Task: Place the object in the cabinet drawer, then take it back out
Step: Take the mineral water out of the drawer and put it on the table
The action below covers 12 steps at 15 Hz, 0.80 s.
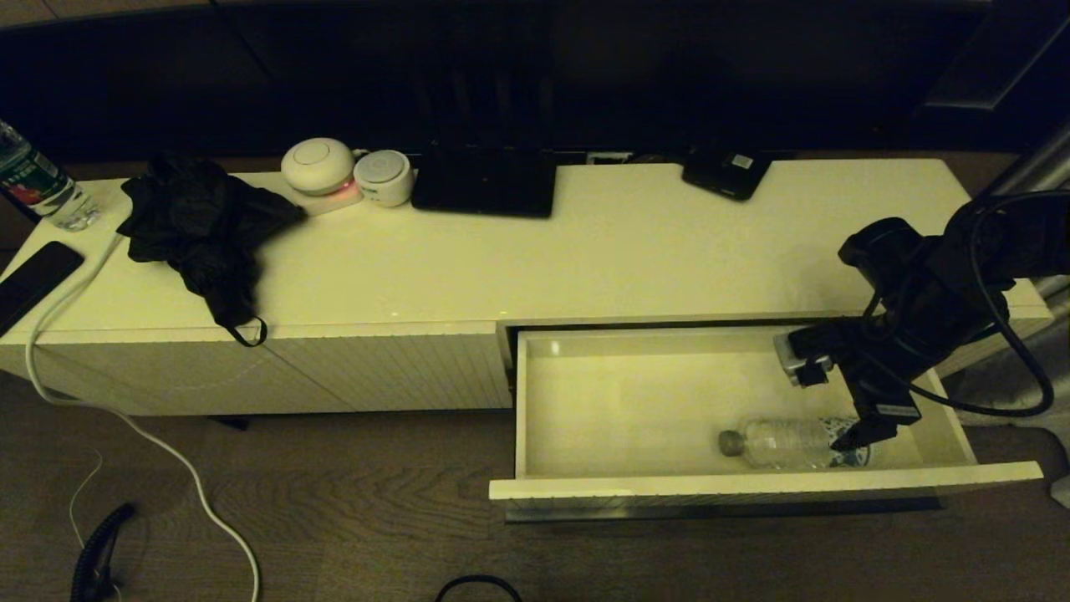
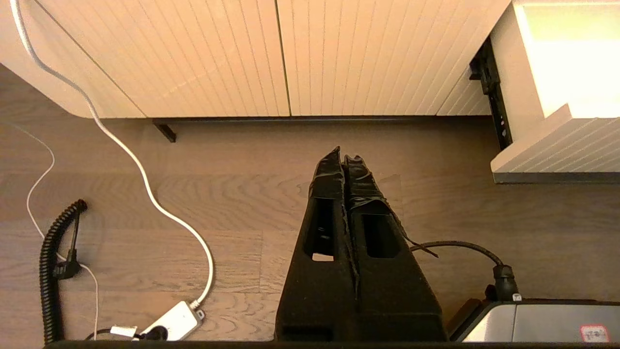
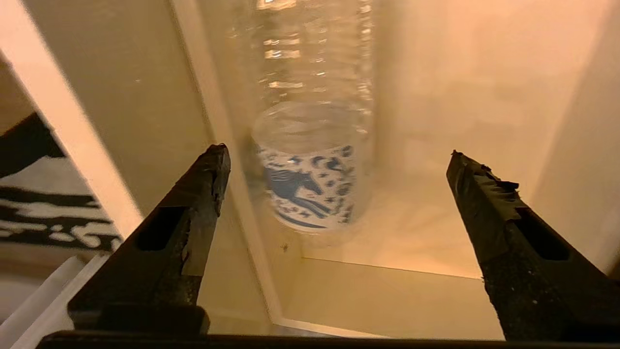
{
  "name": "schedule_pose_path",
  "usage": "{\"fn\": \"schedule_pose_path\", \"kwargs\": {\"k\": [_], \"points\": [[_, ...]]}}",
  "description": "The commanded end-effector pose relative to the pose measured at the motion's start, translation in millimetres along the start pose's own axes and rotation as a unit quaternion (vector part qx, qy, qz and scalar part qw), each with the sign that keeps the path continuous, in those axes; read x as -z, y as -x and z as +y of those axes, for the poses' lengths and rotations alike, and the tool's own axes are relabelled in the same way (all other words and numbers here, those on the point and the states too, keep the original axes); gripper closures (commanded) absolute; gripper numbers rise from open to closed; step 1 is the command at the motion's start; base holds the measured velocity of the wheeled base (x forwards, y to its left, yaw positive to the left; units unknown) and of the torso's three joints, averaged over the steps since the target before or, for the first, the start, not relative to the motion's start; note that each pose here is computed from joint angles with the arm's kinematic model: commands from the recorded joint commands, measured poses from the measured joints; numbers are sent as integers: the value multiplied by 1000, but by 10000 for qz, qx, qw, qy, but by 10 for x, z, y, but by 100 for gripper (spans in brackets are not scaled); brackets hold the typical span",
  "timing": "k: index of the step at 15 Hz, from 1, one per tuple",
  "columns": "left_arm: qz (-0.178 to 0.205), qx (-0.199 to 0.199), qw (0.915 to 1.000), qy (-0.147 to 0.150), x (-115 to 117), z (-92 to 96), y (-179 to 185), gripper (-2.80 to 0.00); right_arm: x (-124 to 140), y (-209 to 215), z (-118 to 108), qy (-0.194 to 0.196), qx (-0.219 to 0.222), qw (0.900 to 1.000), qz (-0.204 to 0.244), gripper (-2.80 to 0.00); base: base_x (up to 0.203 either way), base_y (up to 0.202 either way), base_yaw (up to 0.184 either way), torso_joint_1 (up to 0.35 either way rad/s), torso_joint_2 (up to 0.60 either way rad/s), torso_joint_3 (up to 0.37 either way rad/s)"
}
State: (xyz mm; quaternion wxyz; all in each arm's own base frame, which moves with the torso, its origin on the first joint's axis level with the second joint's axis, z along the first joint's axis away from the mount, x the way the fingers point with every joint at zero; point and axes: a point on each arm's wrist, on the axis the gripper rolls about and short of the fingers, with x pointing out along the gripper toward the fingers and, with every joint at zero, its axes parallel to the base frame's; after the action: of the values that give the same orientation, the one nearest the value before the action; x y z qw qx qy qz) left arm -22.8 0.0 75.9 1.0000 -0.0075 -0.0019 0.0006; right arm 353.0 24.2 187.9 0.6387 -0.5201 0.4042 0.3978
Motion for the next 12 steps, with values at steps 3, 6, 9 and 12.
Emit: {"fn": "schedule_pose_path", "kwargs": {"k": [3,6,9,12], "points": [[-4,-1,10000,2,4,0,0,0,17,-123,42,20,-268,9996,63,-280,0,0,0,0,0,0],[-4,-1,10000,2,4,0,0,0,21,-181,44,15,-349,9994,87,-280,0,0,0,0,0,0],[-5,-1,10000,2,3,0,0,0,22,-221,39,12,-390,9992,72,-280,0,0,0,0,0,0],[-4,-1,10000,2,4,0,0,0,27,-262,49,2,-462,9989,87,-280,0,0,0,0,0,0]]}}
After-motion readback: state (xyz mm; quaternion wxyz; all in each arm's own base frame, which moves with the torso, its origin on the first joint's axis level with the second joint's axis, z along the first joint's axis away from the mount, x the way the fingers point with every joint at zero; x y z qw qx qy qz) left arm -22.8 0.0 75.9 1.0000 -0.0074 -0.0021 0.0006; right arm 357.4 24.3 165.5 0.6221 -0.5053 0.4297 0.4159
